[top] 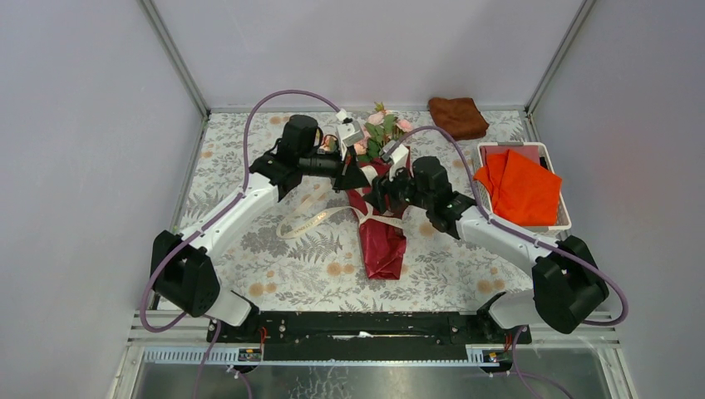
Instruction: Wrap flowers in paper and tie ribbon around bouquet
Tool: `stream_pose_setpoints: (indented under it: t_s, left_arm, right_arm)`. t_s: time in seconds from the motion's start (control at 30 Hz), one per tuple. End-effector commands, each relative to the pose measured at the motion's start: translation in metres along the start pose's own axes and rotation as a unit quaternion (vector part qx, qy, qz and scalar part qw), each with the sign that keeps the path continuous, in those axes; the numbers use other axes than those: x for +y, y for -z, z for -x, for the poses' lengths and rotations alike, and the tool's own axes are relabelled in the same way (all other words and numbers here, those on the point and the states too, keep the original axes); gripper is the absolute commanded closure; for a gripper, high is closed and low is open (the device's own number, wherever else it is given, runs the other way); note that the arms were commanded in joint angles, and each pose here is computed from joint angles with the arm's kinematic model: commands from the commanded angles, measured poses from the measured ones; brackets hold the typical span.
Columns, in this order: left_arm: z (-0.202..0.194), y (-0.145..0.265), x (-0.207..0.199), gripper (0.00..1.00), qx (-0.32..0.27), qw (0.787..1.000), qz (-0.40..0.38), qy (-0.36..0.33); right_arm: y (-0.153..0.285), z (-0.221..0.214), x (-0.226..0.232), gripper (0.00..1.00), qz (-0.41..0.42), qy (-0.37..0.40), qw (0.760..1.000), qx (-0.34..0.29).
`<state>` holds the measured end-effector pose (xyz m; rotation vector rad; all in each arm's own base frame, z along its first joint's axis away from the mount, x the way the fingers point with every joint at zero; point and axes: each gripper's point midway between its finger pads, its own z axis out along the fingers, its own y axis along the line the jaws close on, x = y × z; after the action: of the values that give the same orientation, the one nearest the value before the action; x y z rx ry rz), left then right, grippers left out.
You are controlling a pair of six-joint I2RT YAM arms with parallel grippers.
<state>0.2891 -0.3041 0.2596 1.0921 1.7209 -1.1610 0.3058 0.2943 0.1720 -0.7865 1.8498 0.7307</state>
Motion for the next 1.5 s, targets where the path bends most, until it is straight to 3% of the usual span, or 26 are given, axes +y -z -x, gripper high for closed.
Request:
stream_pose_setpoints:
  t_s: [0.0, 0.07, 0.13, 0.17, 0.3, 0.37, 0.47, 0.5, 0.6, 0.73, 0.87, 0.97, 1.17, 1.3, 1.4, 1.47]
  left_arm:
    - [-0.009, 0.002, 0.001, 1.00, 0.011, 1.000, 0.001, -0.010]
    - [-0.011, 0.002, 0.002, 1.00, 0.014, 1.000, 0.001, -0.011]
    - [-0.012, 0.001, 0.003, 1.00, 0.016, 1.000, 0.001, -0.011]
    - [-0.011, 0.001, 0.003, 1.00, 0.015, 1.000, 0.001, -0.011]
    - [-0.010, 0.001, 0.004, 1.00, 0.017, 1.000, 0.002, -0.014]
    - [-0.013, 0.003, 0.006, 1.00, 0.029, 0.999, 0.009, -0.024]
    - [-0.038, 0.016, 0.018, 0.37, 0.090, 0.993, 0.040, -0.071]
    - [-0.060, 0.026, 0.021, 0.28, 0.134, 0.986, 0.048, -0.087]
    - [-0.122, 0.060, 0.055, 0.14, 0.251, 0.948, 0.123, -0.156]
    - [-0.196, 0.113, 0.091, 0.02, 0.361, 0.889, 0.197, -0.200]
    - [-0.249, 0.152, 0.109, 0.01, 0.443, 0.845, 0.222, -0.198]
    - [-0.265, 0.163, 0.107, 0.01, 0.457, 0.846, 0.200, -0.188]
    - [-0.277, 0.157, 0.104, 0.01, 0.451, 0.847, 0.145, -0.243]
    - [-0.287, 0.162, 0.118, 0.02, 0.478, 0.830, 0.148, -0.247]
    - [-0.296, 0.167, 0.127, 0.11, 0.501, 0.817, 0.157, -0.240]
    - [-0.301, 0.168, 0.129, 0.30, 0.511, 0.814, 0.157, -0.227]
  right_arm:
    - [0.008, 0.070, 0.005, 0.38, 0.029, 0.035, 0.994, -0.103]
    - [0.010, 0.071, 0.009, 0.35, 0.043, 0.044, 0.993, -0.105]
    - [0.011, 0.070, 0.015, 0.39, 0.059, 0.052, 0.992, -0.101]
    - [0.010, 0.070, 0.019, 0.47, 0.071, 0.054, 0.991, -0.098]
    - [0.009, 0.072, 0.023, 0.97, 0.084, 0.051, 0.991, -0.088]
    - [0.014, 0.075, 0.019, 1.00, 0.071, 0.049, 0.992, -0.091]
    - [0.024, 0.080, 0.007, 1.00, 0.043, 0.038, 0.994, -0.093]
    - [0.028, 0.081, 0.003, 1.00, 0.034, 0.036, 0.994, -0.093]
    - [0.033, 0.080, -0.001, 1.00, 0.021, 0.037, 0.995, -0.085]
    - [0.036, 0.086, 0.000, 1.00, 0.019, 0.037, 0.996, -0.080]
    - [0.035, 0.095, -0.003, 1.00, 0.013, 0.041, 0.996, -0.077]
    - [0.035, 0.100, -0.003, 1.00, 0.012, 0.042, 0.996, -0.075]
    - [0.034, 0.109, -0.003, 1.00, 0.013, 0.044, 0.996, -0.074]
    - [0.036, 0.114, -0.003, 1.00, 0.011, 0.046, 0.996, -0.073]
    - [0.038, 0.117, -0.006, 1.00, 0.002, 0.047, 0.996, -0.073]
    - [0.039, 0.122, -0.011, 1.00, -0.012, 0.046, 0.996, -0.076]
